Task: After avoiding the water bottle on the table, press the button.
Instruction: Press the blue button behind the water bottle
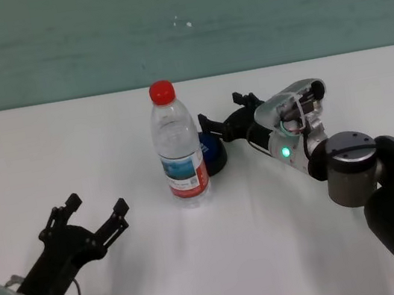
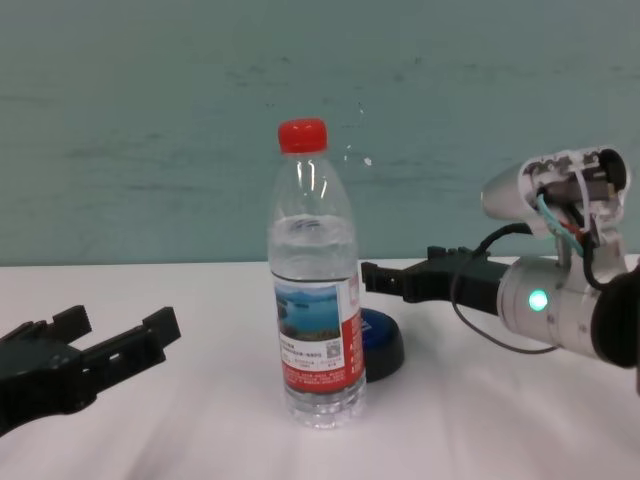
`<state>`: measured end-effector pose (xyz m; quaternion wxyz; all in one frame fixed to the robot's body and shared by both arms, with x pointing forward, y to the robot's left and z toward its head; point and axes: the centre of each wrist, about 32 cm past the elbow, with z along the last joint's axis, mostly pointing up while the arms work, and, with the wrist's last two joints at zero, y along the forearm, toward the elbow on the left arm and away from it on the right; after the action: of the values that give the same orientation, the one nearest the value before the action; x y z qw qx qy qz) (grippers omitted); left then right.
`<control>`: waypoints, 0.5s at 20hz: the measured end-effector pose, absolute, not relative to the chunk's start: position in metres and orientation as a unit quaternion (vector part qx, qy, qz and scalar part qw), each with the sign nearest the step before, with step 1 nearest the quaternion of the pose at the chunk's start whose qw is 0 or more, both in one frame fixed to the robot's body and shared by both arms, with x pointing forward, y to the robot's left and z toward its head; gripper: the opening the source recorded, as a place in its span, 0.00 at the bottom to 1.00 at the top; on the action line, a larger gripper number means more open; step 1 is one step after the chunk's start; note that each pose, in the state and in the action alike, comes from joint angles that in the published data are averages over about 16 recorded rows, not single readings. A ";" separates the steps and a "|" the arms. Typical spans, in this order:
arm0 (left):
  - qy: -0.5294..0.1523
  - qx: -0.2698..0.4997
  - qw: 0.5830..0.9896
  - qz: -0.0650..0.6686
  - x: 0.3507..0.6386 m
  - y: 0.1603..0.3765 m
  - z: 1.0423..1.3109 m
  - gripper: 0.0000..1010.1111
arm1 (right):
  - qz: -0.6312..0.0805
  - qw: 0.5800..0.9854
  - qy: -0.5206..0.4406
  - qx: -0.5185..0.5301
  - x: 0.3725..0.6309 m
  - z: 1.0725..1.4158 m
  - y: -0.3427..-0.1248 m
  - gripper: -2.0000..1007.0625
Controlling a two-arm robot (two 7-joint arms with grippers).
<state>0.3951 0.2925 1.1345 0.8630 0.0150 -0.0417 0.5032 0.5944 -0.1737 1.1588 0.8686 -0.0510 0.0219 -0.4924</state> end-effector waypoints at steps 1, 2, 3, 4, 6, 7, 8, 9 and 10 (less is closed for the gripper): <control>-0.042 0.015 0.863 0.503 0.395 0.293 1.134 1.00 | -0.492 0.869 0.023 -0.052 0.595 1.158 -0.174 1.00; -0.042 0.015 0.863 0.503 0.395 0.293 1.134 1.00 | -0.492 0.869 0.023 -0.053 0.595 1.158 -0.173 1.00; -0.042 0.015 0.863 0.503 0.395 0.293 1.134 1.00 | -0.492 0.869 0.024 -0.053 0.596 1.157 -0.173 1.00; -0.042 0.015 0.863 0.503 0.395 0.293 1.134 1.00 | -0.492 0.869 0.025 -0.054 0.596 1.157 -0.173 1.00; -0.042 0.015 0.863 0.503 0.395 0.293 1.134 1.00 | -0.492 0.869 0.026 -0.055 0.596 1.156 -0.173 1.00; -0.042 0.015 0.863 0.503 0.395 0.293 1.134 1.00 | -0.491 0.869 0.027 -0.056 0.597 1.155 -0.173 1.00; -0.042 0.015 0.863 0.503 0.395 0.293 1.134 1.00 | -0.491 0.869 0.028 -0.056 0.597 1.155 -0.173 1.00; -0.042 0.015 0.863 0.503 0.395 0.293 1.134 1.00 | -0.491 0.869 0.028 -0.057 0.597 1.155 -0.173 1.00; -0.042 0.015 0.863 0.503 0.395 0.293 1.134 1.00 | -0.491 0.869 0.029 -0.057 0.597 1.154 -0.173 1.00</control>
<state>0.3951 0.2925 1.1345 0.8630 0.0149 -0.0417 0.5032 0.5973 -0.1735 1.1542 0.8687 -0.0573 0.0290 -0.4912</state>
